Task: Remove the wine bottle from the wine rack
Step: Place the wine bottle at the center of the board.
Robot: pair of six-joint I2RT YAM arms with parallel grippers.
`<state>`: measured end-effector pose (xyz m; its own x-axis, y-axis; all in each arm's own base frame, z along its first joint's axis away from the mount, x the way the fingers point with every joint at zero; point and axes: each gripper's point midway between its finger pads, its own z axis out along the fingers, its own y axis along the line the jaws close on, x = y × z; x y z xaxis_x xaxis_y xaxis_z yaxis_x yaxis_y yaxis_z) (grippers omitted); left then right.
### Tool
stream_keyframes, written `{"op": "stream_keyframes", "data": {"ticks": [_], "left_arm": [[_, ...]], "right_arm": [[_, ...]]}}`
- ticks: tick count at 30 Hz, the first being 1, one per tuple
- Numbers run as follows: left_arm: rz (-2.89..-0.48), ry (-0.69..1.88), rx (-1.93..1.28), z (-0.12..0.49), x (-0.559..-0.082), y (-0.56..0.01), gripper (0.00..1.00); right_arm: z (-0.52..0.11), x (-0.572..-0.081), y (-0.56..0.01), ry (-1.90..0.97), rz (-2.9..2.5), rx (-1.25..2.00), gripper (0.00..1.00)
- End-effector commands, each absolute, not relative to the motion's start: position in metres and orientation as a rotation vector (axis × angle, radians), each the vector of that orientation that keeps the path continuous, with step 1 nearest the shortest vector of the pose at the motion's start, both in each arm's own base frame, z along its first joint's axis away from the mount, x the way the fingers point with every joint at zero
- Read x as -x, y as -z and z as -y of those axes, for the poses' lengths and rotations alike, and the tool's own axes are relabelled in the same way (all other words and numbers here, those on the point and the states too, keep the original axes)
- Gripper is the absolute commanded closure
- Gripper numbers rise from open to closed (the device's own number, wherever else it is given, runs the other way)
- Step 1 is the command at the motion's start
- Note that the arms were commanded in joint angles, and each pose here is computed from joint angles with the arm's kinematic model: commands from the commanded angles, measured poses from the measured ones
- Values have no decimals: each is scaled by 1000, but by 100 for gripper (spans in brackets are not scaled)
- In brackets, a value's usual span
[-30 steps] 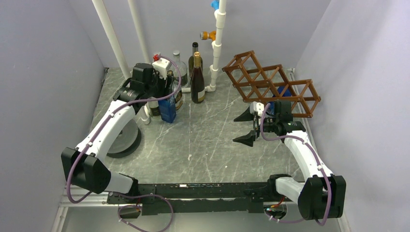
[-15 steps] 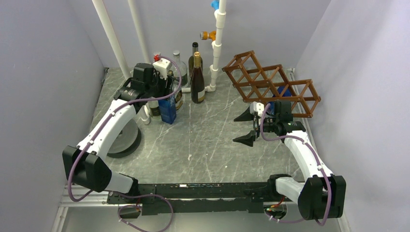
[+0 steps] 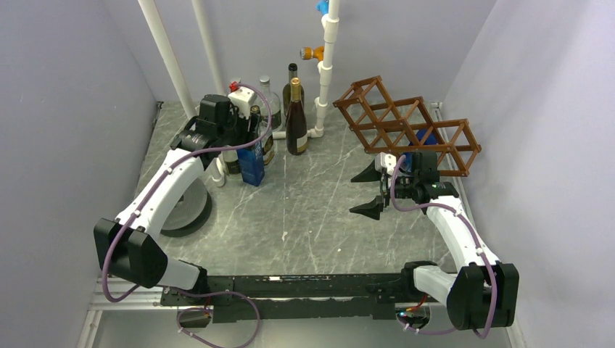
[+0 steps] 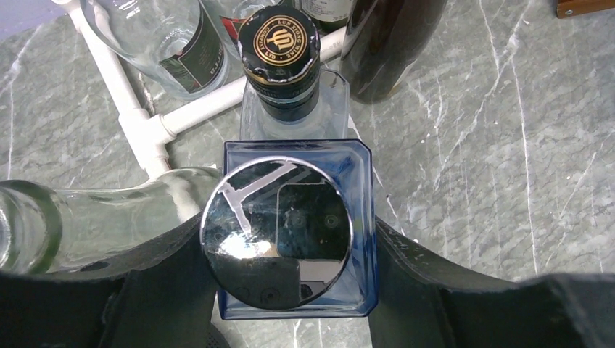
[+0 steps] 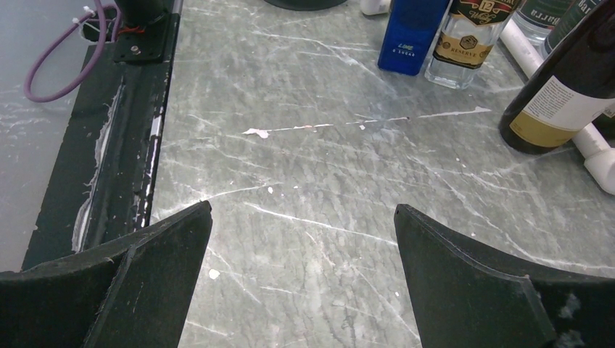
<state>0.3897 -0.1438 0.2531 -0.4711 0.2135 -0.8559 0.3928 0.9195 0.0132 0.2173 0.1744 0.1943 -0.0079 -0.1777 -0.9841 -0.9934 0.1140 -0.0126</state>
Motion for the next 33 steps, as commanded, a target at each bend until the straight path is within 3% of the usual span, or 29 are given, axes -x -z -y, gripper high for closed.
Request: {"op": "stream_keyframes", "data": {"ticks": [1, 9, 17, 33], "left_arm": [[-1830, 253, -368, 145, -398, -337, 32], [-1784, 278, -378, 144, -384, -352, 11], [-1755, 318, -363, 144, -368, -367, 1], [-1604, 577, -329, 155, -306, -394, 1]], "right_arm": [[-175, -215, -206, -1022, -1318, 1273, 0], [-175, -215, -207, -1021, -1316, 1272, 0], [-174, -215, -208, -1017, -1313, 1270, 0], [-168, -218, -207, -964, -1327, 1273, 0]]}}
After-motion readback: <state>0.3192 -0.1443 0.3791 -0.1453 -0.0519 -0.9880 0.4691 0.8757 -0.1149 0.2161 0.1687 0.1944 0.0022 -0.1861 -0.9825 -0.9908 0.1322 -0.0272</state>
